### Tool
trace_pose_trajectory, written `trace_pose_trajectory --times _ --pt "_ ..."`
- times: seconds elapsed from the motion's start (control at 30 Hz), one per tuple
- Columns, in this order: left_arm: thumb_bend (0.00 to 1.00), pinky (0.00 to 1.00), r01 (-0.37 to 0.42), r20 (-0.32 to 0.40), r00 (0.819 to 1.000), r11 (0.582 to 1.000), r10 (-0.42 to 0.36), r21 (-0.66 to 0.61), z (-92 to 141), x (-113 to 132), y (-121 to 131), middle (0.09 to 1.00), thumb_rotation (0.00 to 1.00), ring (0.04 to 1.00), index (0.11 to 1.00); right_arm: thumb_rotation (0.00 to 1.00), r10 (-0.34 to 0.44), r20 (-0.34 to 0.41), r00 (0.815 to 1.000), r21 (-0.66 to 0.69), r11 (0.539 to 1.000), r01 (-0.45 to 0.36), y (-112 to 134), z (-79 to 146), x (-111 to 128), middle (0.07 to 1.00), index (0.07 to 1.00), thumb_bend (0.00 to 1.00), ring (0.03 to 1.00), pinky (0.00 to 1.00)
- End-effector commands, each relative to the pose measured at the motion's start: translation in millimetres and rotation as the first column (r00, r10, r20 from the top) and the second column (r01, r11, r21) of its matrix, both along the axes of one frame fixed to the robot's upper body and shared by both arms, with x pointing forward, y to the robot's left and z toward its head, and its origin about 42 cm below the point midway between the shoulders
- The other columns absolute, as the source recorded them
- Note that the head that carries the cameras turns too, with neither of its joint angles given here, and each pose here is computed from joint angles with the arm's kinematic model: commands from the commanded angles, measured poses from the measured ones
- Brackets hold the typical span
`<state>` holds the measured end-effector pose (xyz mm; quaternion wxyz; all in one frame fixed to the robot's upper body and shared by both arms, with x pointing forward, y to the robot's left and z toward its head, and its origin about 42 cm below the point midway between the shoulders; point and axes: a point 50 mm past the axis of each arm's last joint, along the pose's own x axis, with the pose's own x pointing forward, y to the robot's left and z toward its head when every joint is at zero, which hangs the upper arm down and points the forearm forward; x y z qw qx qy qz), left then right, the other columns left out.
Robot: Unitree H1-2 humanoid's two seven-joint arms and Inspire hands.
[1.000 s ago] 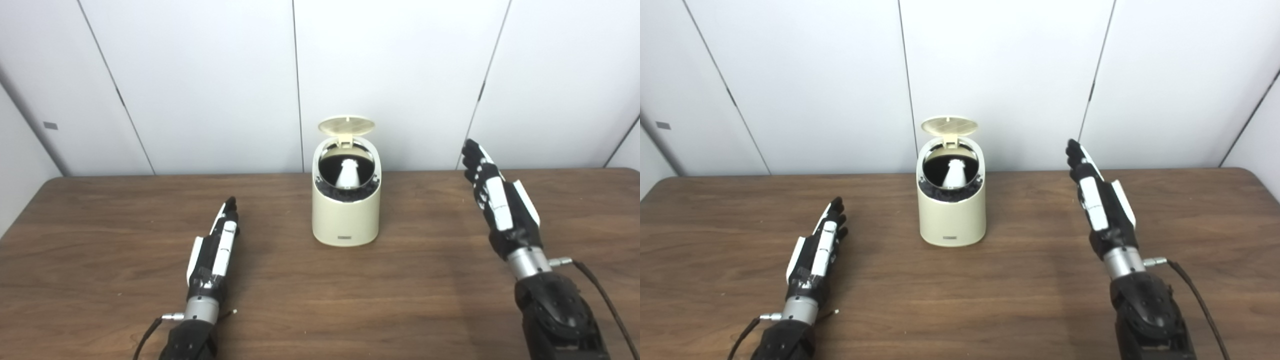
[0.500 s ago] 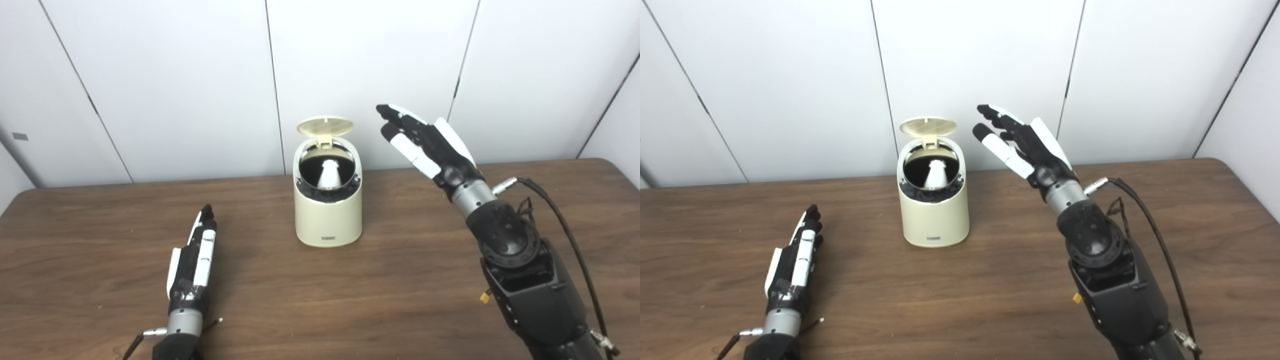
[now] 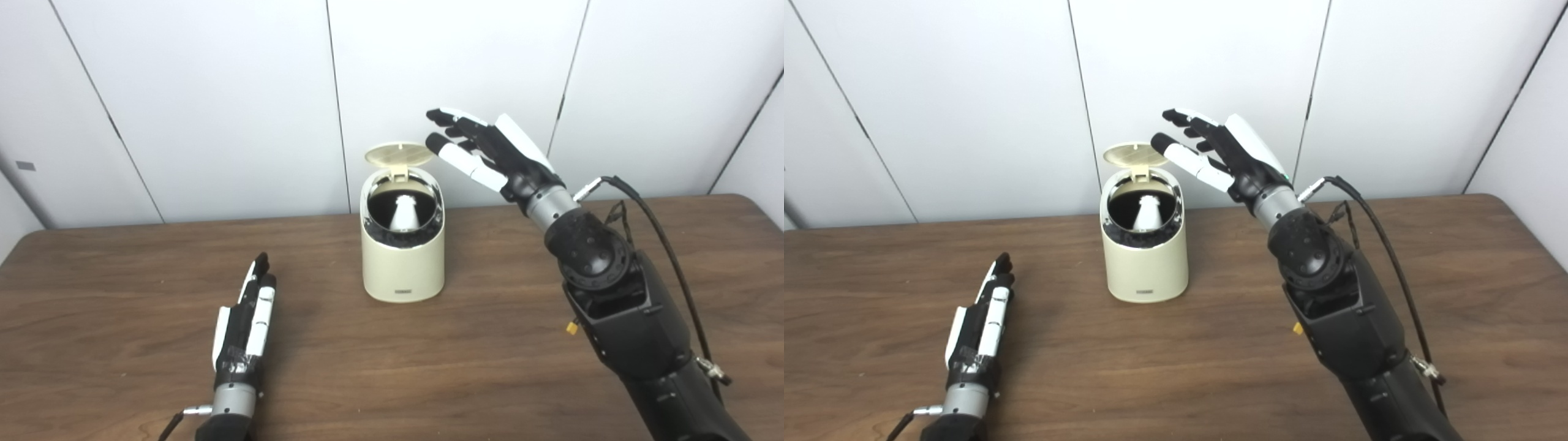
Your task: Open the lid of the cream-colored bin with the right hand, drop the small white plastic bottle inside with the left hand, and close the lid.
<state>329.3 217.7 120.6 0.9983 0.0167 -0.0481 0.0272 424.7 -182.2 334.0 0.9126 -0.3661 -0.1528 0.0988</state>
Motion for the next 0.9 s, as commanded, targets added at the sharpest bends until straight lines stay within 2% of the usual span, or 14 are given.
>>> trace_pose_trajectory --times 0.0,0.4,0.67,0.87 --pt "0.52 1.00 0.006 0.011 1.000 1.000 -0.006 0.007 2.1 0.0 -3.8 1.000 0.89 1.000 1.000 1.00 0.018 0.091 0.996 -0.032 0.999 -0.015 8.3 29.9 3.3 0.889 0.869 0.60 0.874 0.82" --pt "0.53 1.00 0.009 0.017 1.000 1.000 -0.009 0.009 1.9 -0.6 -10.0 0.995 0.90 0.997 1.000 1.00 0.052 0.081 0.995 -0.191 0.981 -0.036 24.4 33.9 13.2 0.900 0.879 0.65 0.892 0.81" --pt "0.51 1.00 0.008 0.011 1.000 1.000 -0.008 -0.021 1.3 -1.0 -12.9 0.998 0.88 0.997 1.000 1.00 0.058 0.077 0.995 -0.270 0.962 -0.035 24.6 31.3 8.9 0.932 0.874 0.71 0.995 0.98" --pt "0.50 1.00 0.009 0.000 1.000 0.998 -0.009 -0.057 -0.6 0.9 -13.2 1.000 0.87 0.998 1.000 1.00 0.048 0.075 0.996 -0.307 0.952 -0.022 15.8 29.1 3.2 0.937 0.876 0.71 1.000 1.00"
